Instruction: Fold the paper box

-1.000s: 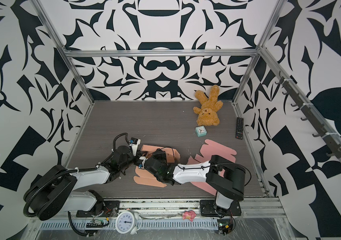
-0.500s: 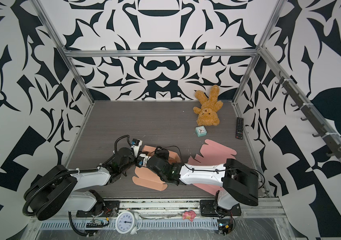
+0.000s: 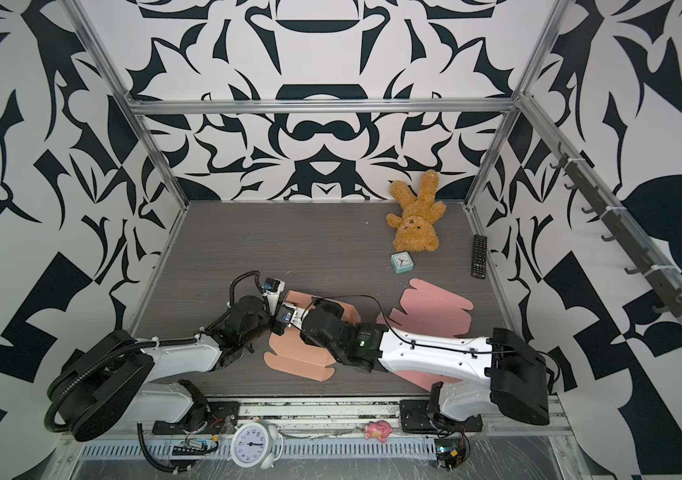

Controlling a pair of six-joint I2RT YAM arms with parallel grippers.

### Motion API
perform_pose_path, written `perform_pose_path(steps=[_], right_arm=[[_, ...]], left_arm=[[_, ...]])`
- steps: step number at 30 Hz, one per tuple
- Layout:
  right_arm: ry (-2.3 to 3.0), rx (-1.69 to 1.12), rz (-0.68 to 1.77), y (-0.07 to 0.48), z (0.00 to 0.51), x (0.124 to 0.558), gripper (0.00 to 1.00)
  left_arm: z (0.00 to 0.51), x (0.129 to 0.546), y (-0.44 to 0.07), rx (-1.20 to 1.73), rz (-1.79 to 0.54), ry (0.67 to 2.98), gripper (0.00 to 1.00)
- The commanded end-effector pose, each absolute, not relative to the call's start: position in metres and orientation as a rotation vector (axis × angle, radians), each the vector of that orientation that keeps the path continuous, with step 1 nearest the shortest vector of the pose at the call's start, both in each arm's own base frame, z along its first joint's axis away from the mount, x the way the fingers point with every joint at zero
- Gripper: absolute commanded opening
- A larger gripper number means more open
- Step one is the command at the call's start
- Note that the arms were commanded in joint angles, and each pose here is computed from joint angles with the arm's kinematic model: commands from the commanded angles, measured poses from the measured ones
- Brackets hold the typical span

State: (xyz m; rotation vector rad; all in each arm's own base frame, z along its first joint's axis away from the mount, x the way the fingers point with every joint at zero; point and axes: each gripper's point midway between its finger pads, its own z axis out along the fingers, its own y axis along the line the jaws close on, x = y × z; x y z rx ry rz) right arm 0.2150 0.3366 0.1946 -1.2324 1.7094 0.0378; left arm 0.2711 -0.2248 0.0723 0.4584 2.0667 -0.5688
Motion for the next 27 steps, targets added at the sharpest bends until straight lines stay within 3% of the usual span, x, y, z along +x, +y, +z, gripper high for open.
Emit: perform_pose_path(steps=[1, 7, 16, 27], right_arm=[[1.787, -1.043, 0.333, 0.353, 0.245, 0.218, 0.59], [2.124, -0.86, 0.68, 0.355, 0.23, 0.249, 0.58], [2.356, -0.654, 0.757, 0.343, 0.184, 0.282, 0.55], [2.477, -0.614, 0.924, 0.362, 0.137, 0.28, 0.51]], left_arm=[[0.079, 0.271, -0.222, 0.455, -0.56, 2.033, 0.26], [0.08, 0.267, -0.226, 0.459, -0.589, 2.033, 0.26], [0.082, 0.267, -0.228, 0.461, -0.596, 2.03, 0.26], [0.075, 0.267, -0.227, 0.462, -0.577, 2.049, 0.27]])
